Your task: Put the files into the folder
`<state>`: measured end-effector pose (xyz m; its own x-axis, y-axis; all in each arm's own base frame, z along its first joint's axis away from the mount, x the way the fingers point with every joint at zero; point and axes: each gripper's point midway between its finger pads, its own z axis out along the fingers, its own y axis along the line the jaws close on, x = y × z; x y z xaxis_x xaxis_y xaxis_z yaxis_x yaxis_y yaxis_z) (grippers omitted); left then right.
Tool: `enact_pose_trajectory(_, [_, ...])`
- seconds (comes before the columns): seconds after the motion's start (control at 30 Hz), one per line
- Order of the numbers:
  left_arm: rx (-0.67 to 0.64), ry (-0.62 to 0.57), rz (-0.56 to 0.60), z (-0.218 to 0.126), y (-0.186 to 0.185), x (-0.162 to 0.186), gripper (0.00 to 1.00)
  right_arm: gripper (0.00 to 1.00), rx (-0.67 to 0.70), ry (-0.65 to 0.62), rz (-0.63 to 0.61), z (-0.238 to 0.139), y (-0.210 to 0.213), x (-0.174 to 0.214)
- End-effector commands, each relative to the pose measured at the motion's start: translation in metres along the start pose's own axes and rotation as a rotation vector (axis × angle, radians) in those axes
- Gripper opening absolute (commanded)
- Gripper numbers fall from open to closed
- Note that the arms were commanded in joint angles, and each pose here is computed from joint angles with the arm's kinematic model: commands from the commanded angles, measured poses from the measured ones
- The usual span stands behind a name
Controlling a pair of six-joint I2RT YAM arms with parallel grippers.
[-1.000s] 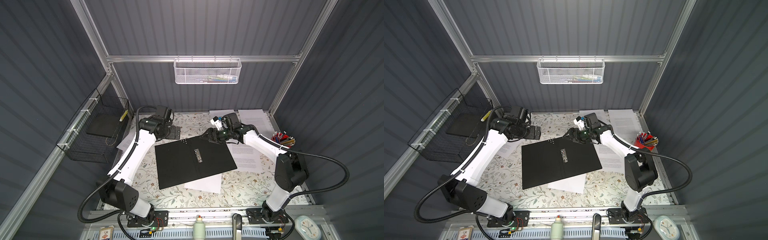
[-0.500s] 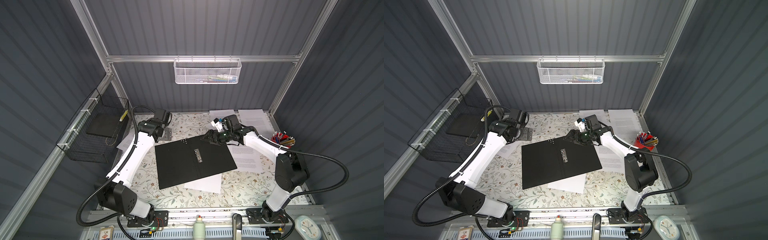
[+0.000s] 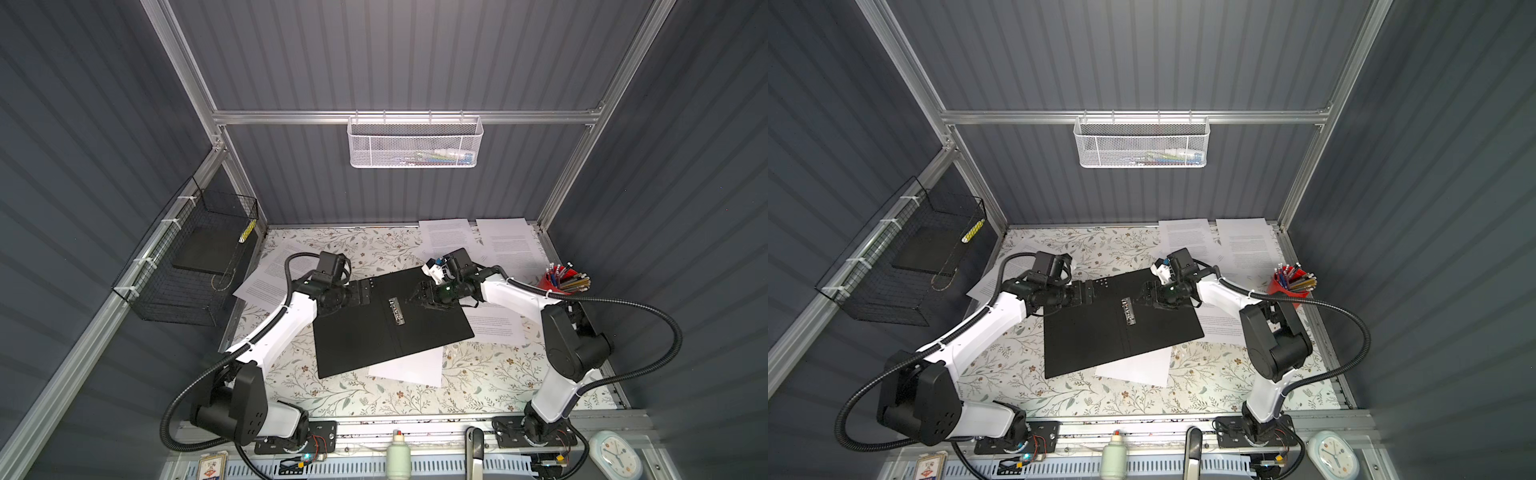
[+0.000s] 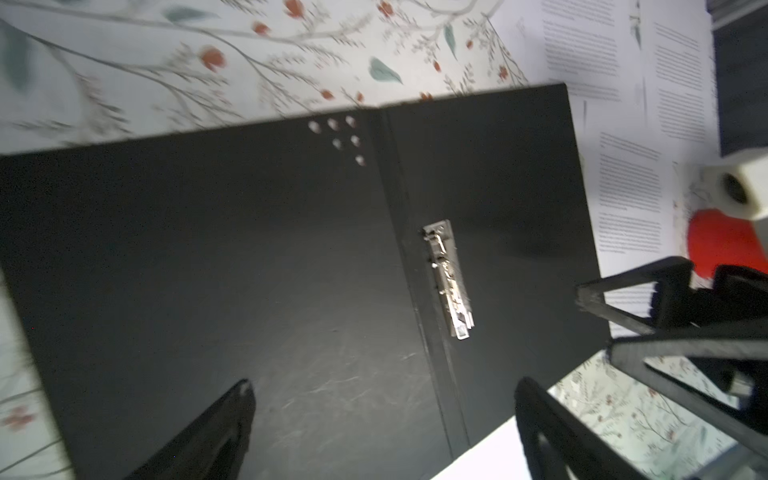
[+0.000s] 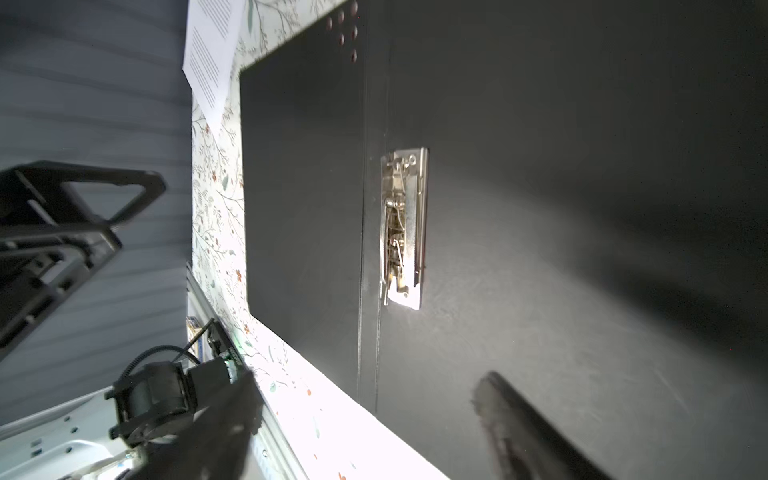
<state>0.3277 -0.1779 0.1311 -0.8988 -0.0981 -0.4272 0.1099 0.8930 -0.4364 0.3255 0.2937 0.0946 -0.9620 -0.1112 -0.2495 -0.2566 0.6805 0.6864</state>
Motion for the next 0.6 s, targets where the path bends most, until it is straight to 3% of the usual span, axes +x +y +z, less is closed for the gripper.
enact_pose_trajectory(0.0, [0.185, 0.011, -0.056, 0.019, -0.026, 0.000, 0.95, 0.69, -0.010, 0.053, -0.003, 0.021, 0.000, 0.013])
enact_pose_trajectory(0.17, [0.189, 0.087, -0.104, 0.047, -0.016, 0.018, 0.88, 0.44, -0.008, 0.118, -0.009, 0.050, 0.001, 0.023])
enact_pose_trajectory(0.57, [0.040, 0.202, -0.137, 0.068, 0.028, 0.070, 0.82, 0.32, -0.034, 0.158, 0.007, 0.072, -0.001, 0.024])
